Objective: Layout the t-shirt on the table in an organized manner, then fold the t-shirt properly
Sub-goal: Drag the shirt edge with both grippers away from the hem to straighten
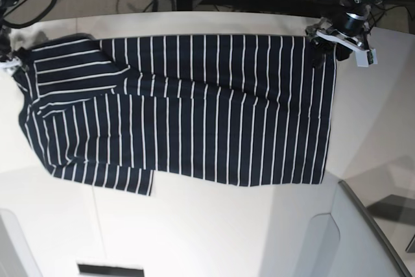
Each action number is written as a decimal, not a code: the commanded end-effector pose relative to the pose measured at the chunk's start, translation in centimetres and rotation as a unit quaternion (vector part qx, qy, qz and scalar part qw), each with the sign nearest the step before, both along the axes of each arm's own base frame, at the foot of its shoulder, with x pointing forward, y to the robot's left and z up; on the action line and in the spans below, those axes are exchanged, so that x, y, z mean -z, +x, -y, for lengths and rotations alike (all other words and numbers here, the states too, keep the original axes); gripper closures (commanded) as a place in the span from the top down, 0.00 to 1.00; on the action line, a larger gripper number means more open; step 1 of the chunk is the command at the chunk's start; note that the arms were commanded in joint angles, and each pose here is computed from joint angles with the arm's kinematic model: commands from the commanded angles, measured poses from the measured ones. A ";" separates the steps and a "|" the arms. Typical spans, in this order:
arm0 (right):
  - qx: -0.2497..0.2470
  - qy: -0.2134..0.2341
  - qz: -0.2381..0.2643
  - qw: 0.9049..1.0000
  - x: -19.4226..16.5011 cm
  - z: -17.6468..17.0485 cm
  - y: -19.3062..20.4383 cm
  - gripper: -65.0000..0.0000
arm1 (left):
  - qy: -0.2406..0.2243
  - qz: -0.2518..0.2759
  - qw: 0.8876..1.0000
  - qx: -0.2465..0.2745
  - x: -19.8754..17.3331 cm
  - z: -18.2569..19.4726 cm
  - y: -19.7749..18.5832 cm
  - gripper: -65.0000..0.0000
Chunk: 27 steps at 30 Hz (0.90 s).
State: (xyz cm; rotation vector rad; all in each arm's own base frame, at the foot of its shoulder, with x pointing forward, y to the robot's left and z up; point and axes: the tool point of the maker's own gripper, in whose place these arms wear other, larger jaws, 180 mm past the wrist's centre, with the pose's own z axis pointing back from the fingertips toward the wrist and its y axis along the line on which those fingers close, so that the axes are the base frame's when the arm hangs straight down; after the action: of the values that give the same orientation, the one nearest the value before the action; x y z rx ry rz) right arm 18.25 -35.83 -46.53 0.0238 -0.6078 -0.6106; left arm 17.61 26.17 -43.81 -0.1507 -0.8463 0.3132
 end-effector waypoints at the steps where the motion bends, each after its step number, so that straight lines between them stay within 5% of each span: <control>1: 0.009 -0.026 0.021 0.999 -2.0 1.7 0.4 0.72 | 0.017 0.022 1.000 -0.010 -1.5 -1.5 0.2 0.92; 6: 0.003 -0.057 0.019 0.998 -4.6 1.3 -1.1 0.77 | 0.057 0.051 0.994 -0.073 -4.4 -6.4 -0.5 0.99; 10: -0.053 -0.025 0.000 0.998 -3.3 -2.5 -2.0 0.77 | 0.079 0.059 0.991 -0.090 -5.6 -8.4 -1.0 0.99; 21: -0.040 0.037 -0.003 0.999 0.6 -5.2 -2.7 0.76 | 0.081 0.057 0.990 -0.101 -5.7 -9.0 -1.5 0.99; 27: -0.043 0.039 0.001 0.998 0.5 -5.4 -2.2 0.44 | 0.081 0.056 0.990 -0.101 -5.6 -9.0 -1.5 0.99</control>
State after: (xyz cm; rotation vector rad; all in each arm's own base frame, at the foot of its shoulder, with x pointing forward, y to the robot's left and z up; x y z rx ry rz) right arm 14.90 -29.57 -48.05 0.1320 -0.5309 -0.5610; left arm 15.63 34.74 -39.36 0.0623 -0.9581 0.4442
